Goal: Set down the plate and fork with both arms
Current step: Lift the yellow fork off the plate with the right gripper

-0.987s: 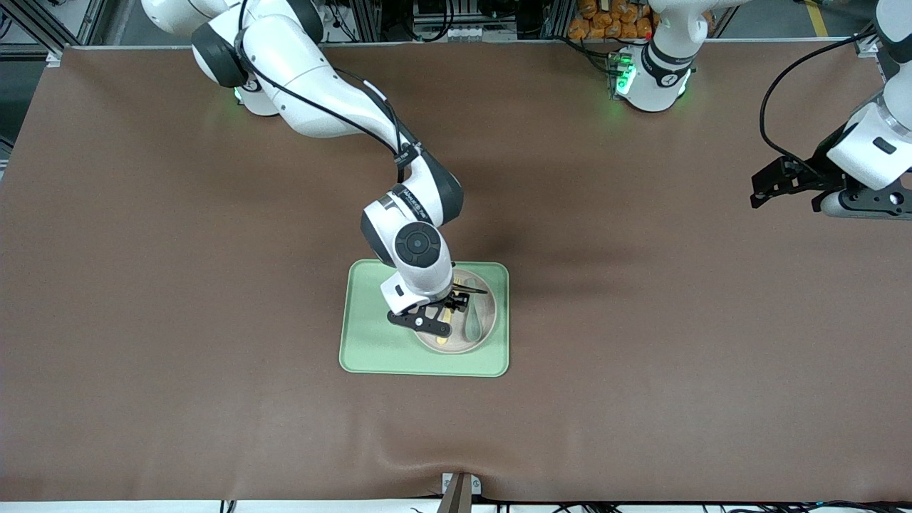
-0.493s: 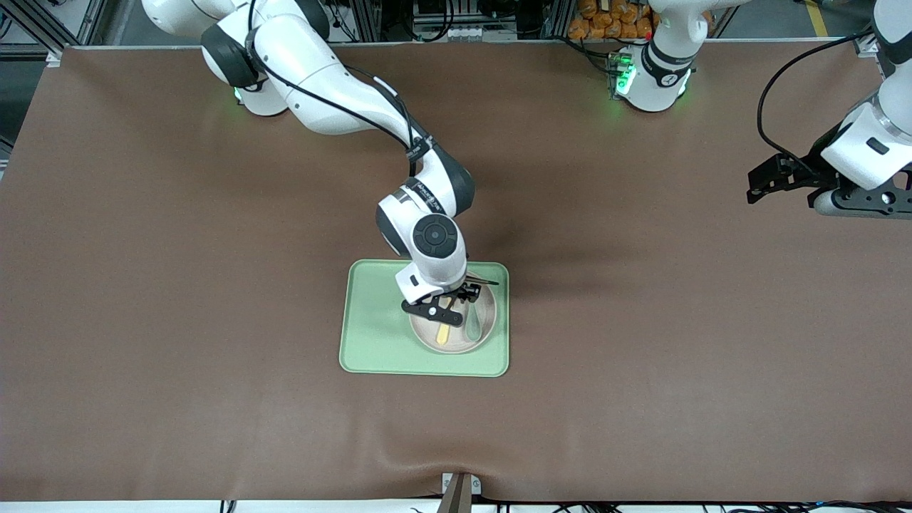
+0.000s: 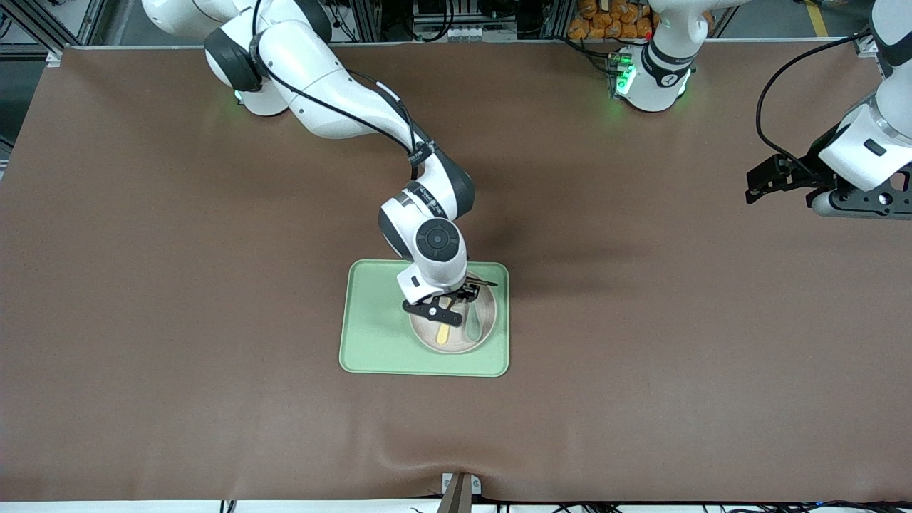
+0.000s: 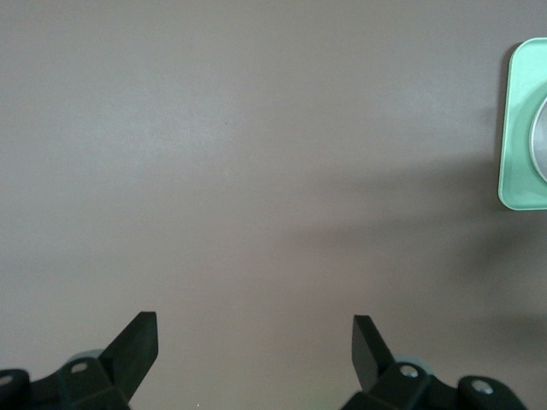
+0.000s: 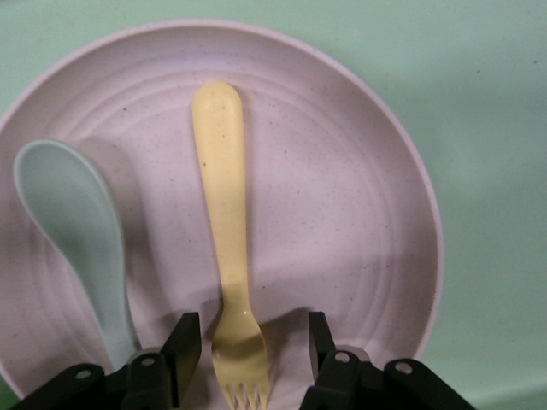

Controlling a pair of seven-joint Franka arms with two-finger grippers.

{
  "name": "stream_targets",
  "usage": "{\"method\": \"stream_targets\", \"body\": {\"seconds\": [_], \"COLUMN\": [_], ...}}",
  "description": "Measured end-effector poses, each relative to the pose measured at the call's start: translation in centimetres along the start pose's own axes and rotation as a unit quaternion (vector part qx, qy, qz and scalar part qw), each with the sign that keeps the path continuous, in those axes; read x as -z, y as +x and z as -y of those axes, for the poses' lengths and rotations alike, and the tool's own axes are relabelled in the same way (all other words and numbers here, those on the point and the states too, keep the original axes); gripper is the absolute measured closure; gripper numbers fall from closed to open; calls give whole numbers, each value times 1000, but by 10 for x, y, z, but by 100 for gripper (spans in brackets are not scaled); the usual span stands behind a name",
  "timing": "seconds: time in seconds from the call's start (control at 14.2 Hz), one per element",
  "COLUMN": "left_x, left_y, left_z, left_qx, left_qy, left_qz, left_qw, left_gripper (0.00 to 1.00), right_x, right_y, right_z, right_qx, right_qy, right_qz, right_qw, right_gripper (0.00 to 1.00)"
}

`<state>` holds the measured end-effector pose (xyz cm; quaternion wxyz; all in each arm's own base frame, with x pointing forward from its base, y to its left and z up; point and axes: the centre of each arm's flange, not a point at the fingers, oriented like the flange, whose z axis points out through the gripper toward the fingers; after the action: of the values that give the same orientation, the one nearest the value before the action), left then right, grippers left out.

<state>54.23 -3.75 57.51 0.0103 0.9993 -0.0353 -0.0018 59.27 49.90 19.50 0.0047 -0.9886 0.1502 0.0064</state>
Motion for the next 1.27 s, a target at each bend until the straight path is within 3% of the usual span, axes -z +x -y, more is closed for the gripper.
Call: {"method": "stream_targets", "body": {"seconds": [0.14,0.28,0.49,0.56,1.27], "left_x": [-1,-1,-2,-3,-3], "left_y": [0,0,0,0,0], "left_z": [0,0,0,0,-1], "left_qx": [0,0,0,0,-1], "left_qy": [0,0,0,0,0], "left_qz": [1,2,2,3,3], "left_qw": [1000,1000,1000,1000,1000], "left_gripper": [0,0,0,0,0], "right_x": [-3,-3,-2,-2,39], "right_y": [0,0,-1,-1,23], "right_z": [0,1,1,1,-5], "right_qx": [-1,-2,-2,-2,-6], "right_qy": [1,2,2,3,17], "right_qz": [-1,-1,-2,-2,-13], "right_qw": [1000,1000,1000,1000,1000], "right_gripper": [44,60,66,72,72]}}
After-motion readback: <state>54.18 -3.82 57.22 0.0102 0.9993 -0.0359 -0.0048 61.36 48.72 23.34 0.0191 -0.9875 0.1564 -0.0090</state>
